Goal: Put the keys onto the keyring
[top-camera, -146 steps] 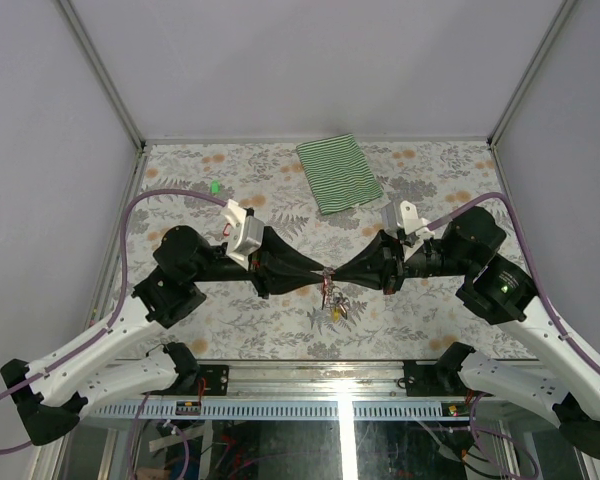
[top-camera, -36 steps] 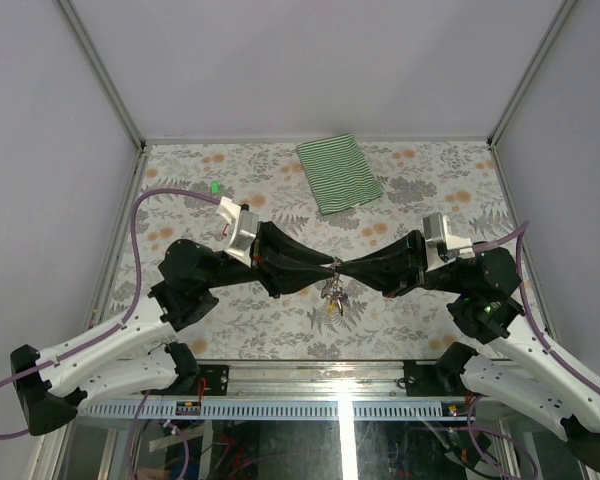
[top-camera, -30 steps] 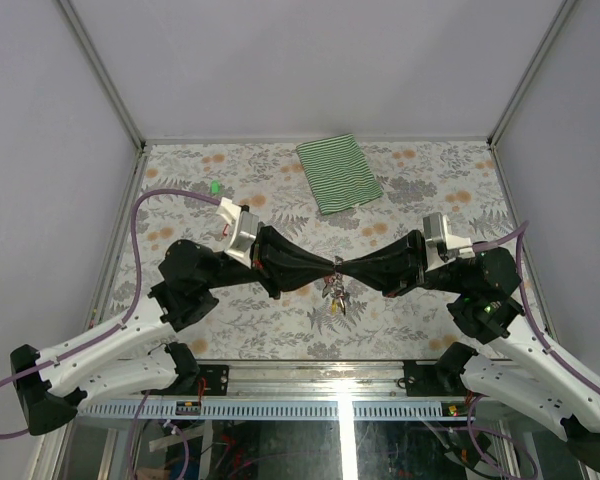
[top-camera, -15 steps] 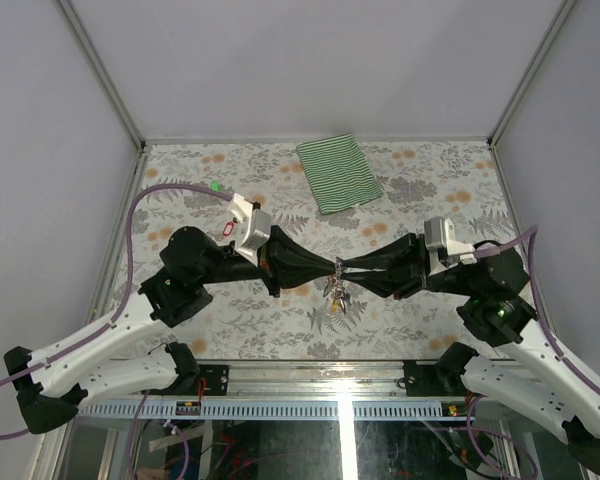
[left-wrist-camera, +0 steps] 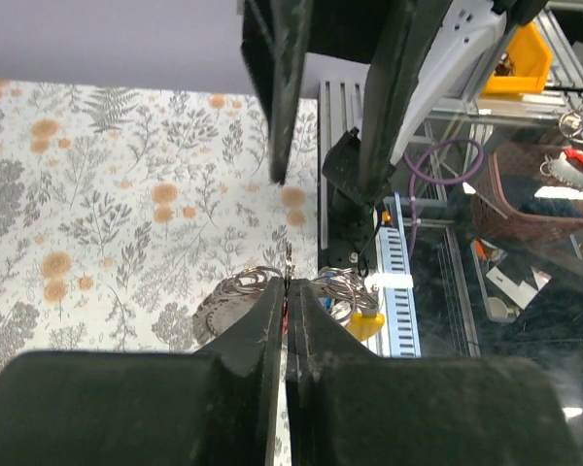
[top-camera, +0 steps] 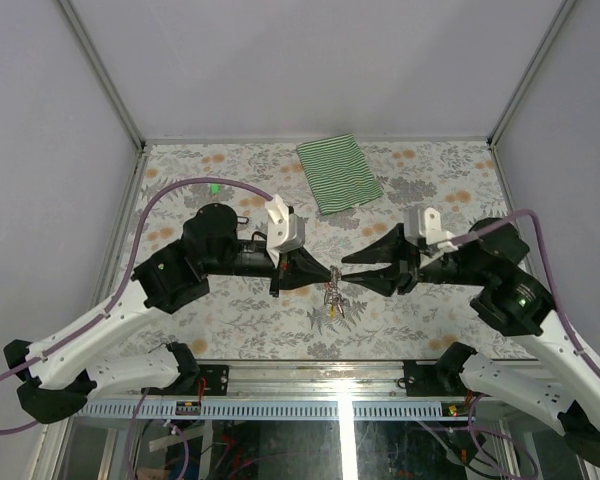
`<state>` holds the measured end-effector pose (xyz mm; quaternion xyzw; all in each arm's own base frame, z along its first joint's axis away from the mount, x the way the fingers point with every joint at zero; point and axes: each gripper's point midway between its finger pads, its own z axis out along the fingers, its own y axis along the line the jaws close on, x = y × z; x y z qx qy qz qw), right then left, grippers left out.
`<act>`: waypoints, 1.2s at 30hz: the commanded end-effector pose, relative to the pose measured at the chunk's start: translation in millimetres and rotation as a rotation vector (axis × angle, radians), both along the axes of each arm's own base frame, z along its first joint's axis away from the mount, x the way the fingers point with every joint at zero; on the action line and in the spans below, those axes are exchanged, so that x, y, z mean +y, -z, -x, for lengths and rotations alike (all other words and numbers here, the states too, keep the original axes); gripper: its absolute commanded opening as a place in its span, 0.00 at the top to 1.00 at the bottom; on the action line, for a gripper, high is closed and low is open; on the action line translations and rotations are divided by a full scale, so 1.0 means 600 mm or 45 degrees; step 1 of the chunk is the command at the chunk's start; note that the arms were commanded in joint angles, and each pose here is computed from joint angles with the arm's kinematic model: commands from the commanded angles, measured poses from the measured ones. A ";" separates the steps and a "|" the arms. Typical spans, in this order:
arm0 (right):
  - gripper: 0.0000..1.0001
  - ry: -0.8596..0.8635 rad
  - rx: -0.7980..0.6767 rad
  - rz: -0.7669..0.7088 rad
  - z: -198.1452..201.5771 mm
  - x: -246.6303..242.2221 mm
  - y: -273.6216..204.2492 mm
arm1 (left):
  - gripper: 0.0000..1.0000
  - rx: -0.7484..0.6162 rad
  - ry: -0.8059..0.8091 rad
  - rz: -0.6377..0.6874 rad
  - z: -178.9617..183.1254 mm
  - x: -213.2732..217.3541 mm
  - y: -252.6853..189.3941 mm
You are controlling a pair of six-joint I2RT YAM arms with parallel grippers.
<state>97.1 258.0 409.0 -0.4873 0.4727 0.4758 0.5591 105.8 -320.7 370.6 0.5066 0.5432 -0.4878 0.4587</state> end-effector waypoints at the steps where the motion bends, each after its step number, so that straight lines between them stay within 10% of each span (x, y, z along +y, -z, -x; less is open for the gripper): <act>1: 0.60 -0.057 0.043 0.104 0.002 0.008 0.021 | 1.00 -0.066 0.034 -0.018 0.009 0.009 -0.015; 28: 0.65 -0.088 0.147 0.247 -0.017 0.031 0.072 | 1.00 -0.070 0.053 -0.016 0.010 0.005 -0.015; 36: 0.97 -0.083 0.149 0.251 -0.021 0.033 0.073 | 1.00 -0.071 0.047 -0.016 0.009 0.006 -0.015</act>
